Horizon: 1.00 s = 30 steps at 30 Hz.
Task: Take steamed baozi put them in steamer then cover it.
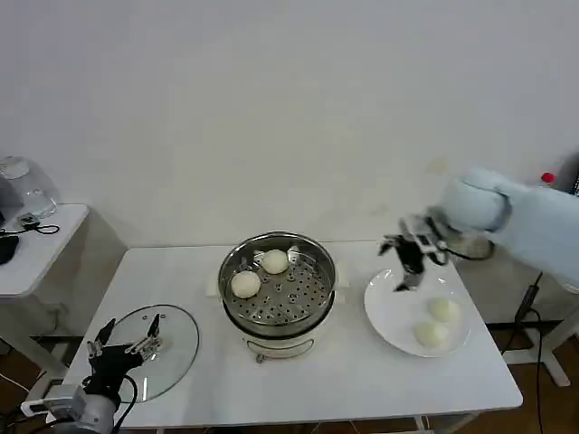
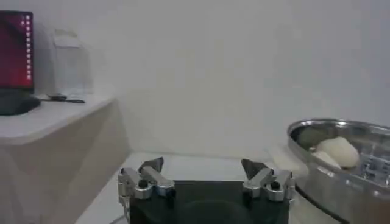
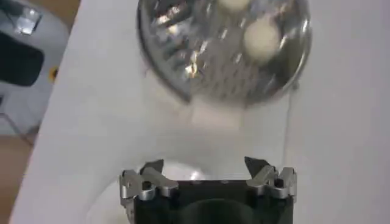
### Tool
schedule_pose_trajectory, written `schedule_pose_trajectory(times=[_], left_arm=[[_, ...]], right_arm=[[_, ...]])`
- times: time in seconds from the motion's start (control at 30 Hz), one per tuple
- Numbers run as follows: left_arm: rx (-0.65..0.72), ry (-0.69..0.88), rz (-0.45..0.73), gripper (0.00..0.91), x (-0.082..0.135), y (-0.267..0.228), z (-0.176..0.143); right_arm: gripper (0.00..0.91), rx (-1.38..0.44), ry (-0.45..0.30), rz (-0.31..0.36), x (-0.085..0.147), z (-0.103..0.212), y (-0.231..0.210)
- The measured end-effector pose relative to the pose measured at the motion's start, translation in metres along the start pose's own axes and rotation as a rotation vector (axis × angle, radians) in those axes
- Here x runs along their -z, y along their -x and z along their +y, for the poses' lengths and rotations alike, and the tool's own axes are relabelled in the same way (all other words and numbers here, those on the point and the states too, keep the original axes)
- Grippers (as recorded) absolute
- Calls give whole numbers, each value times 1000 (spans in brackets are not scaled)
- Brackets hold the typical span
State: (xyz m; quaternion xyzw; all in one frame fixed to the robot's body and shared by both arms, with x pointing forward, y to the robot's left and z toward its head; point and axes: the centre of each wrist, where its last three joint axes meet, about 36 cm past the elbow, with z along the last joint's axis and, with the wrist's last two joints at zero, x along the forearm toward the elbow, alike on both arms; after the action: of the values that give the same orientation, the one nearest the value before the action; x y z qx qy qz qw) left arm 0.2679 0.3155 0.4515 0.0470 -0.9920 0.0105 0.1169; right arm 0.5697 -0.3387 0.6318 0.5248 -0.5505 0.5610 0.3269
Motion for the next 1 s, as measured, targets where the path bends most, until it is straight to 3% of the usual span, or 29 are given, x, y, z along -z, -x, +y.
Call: schedule_pose_trajectory(times=[0.53,1.0], left_arm=[[21,21,22,907,-7,-1,4],[47,30,34,907,-11,-1,12]], right_arm=[[907,79,19,90,-76,52,66],[907,115,47,111,-95,55,122]])
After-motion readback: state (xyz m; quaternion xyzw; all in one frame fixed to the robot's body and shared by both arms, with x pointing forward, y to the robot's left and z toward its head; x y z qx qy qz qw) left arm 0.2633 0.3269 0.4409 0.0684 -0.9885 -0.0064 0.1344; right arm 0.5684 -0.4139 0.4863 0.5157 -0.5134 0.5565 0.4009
